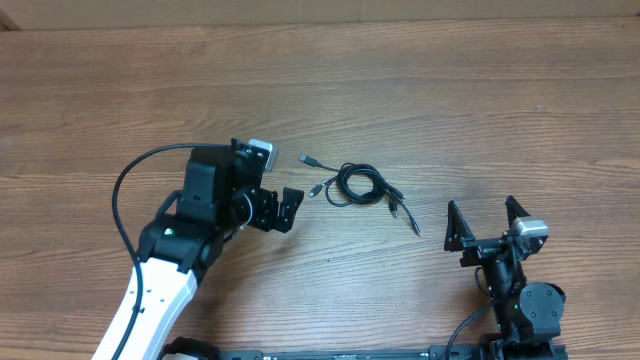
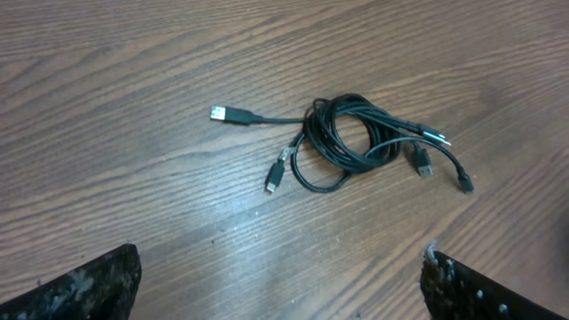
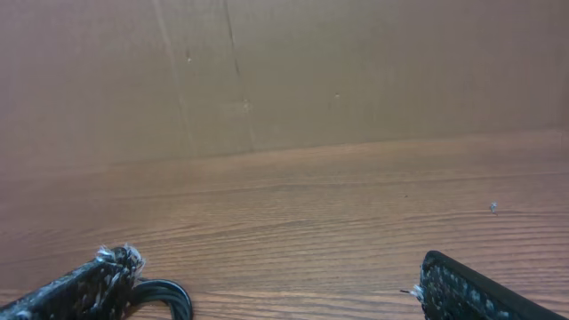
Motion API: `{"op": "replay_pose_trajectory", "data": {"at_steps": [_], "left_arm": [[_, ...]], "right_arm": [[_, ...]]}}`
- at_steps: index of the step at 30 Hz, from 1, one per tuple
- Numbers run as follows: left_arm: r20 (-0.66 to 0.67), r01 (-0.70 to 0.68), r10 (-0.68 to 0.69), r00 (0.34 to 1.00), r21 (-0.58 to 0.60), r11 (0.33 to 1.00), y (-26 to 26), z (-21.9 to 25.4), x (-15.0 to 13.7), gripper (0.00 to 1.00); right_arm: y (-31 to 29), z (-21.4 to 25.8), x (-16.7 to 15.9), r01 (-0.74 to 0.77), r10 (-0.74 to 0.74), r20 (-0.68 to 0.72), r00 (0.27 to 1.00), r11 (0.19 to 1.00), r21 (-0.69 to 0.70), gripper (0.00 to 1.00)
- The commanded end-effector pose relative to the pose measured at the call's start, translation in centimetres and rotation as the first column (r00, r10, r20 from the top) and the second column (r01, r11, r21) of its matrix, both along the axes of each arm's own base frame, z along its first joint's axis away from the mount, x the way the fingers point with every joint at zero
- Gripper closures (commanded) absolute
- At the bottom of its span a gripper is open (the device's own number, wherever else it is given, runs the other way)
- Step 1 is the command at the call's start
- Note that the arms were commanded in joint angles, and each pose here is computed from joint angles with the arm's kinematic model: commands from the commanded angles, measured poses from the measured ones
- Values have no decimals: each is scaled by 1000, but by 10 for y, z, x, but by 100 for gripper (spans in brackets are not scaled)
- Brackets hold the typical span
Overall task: Untangle cables
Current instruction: 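Reach the left gripper forward to the black cable bundle and grasp it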
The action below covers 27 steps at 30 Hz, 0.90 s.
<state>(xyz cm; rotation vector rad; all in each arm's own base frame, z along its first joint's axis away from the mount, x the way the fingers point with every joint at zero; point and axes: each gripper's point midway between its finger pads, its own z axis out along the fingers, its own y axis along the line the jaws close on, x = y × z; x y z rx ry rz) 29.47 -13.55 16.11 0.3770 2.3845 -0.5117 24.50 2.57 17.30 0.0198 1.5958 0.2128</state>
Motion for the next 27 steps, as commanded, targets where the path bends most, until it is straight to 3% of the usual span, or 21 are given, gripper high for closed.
{"op": "replay_pose_trajectory", "data": {"at_steps": [1, 10, 15, 27], "left_arm": [[-4, -15, 15, 1000, -2, 1000, -3, -3, 13, 3], [57, 58, -57, 997, -19, 998, -42, -18, 44, 11], [47, -55, 56, 997, -29, 998, -56, -14, 67, 17], [-55, -61, 63, 996, 39, 997, -107, -56, 85, 24]], "right_arm": [[-2, -3, 0, 12, -12, 0, 1000, 1000, -4, 0], [-2, -3, 0, 12, -12, 0, 1000, 1000, -4, 0], [-2, -3, 0, 12, -12, 0, 1000, 1000, -4, 0], [-2, -3, 0, 12, -12, 0, 1000, 1000, -4, 0]]}}
